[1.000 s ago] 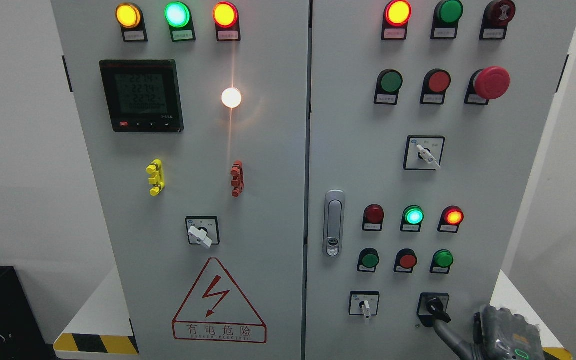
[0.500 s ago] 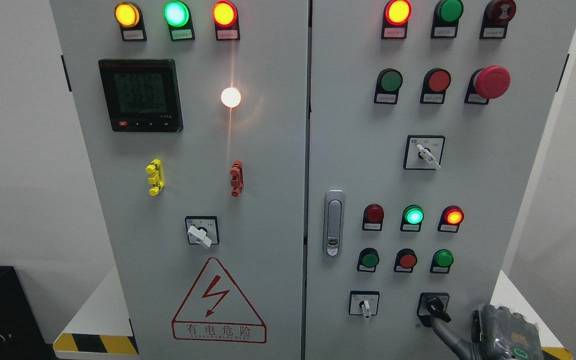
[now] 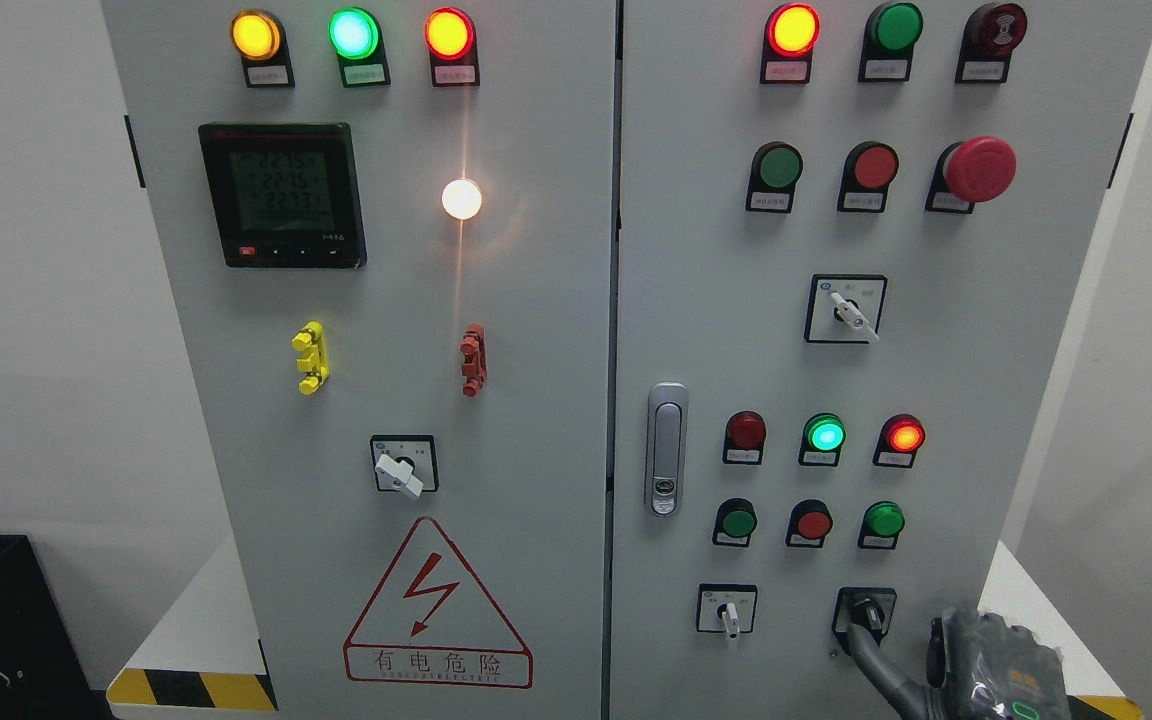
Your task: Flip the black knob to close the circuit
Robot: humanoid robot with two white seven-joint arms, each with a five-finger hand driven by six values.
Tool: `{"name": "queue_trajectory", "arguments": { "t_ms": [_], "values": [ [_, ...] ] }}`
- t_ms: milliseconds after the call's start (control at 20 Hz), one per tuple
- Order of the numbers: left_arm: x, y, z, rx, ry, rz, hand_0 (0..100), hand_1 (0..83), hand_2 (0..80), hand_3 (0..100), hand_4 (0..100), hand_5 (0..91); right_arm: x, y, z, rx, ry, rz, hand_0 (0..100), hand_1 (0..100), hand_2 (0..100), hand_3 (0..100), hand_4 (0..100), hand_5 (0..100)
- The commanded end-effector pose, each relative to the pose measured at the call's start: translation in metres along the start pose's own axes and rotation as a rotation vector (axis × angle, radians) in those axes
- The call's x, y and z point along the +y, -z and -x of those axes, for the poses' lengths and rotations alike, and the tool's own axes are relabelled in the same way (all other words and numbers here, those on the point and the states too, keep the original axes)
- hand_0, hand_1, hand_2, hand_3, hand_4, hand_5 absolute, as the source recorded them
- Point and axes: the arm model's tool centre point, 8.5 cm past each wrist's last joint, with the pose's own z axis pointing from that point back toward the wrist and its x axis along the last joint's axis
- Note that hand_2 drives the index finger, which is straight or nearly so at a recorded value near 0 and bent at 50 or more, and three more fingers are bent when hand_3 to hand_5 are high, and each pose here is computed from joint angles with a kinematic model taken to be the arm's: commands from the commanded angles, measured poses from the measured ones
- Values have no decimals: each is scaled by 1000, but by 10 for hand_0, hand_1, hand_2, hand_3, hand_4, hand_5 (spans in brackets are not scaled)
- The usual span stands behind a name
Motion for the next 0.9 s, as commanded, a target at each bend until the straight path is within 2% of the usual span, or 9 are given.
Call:
{"name": "queue_trajectory", "arguments": {
  "t_ms": [0, 150, 850],
  "values": [
    [0, 0, 0, 0, 0, -1, 120, 556, 0, 0, 0, 0, 9, -9, -18, -44, 8, -8, 0, 0, 889, 1000, 963, 953],
    [0, 0, 0, 0, 0, 1, 120, 556, 0, 0, 0, 0, 3, -16, -16, -46, 11, 34, 0, 0, 885, 1000, 956, 953],
    [0, 0, 0, -2, -1, -1, 120, 556, 0, 0, 0, 0, -1, -54, -36, -156, 187, 96, 0, 25, 844, 1000, 915, 928]
  ]
}}
